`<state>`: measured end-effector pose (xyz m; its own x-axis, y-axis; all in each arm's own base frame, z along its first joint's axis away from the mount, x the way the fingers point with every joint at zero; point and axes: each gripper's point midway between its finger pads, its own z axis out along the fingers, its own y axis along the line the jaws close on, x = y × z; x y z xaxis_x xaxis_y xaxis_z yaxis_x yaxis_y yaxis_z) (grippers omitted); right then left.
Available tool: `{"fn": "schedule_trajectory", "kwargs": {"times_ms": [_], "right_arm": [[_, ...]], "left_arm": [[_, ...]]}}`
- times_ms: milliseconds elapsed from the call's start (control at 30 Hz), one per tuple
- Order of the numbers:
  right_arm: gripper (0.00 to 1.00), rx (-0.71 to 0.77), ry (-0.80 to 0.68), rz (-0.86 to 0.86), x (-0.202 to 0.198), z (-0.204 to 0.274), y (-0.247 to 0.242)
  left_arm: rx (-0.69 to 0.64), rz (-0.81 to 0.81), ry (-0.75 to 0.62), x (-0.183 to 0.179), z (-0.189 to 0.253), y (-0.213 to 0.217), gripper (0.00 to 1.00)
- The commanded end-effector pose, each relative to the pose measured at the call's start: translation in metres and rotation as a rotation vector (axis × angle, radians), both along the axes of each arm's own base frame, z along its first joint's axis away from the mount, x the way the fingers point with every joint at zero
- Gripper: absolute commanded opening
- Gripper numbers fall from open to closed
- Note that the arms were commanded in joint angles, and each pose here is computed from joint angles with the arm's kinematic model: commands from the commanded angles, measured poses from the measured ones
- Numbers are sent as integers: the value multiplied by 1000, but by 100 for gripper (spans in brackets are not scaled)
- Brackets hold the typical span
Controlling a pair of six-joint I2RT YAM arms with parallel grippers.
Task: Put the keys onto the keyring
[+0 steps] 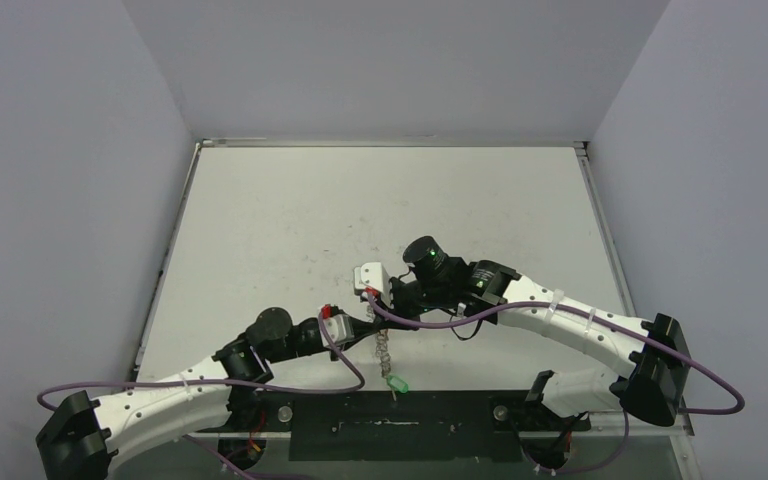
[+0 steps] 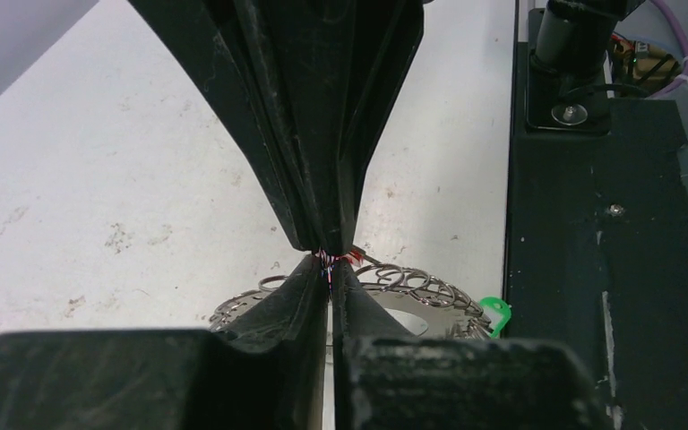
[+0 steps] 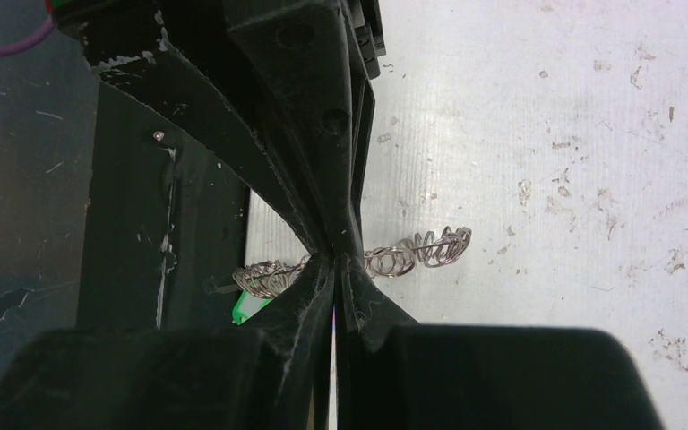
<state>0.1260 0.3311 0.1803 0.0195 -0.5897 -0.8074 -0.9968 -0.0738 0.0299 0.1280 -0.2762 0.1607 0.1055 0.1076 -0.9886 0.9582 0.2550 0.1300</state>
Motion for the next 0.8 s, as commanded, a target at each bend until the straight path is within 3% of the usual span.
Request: {"fn": "schedule_trajectory", "kwargs": {"times_ms": [0, 767], "right_arm": [[0, 76, -49, -5, 6, 25, 13], [0, 31, -2, -105, 24, -2, -10]], "left_arm": [[-73, -3, -50, 1, 30, -4, 0], [-79, 57, -55, 2, 26, 13, 0]]}}
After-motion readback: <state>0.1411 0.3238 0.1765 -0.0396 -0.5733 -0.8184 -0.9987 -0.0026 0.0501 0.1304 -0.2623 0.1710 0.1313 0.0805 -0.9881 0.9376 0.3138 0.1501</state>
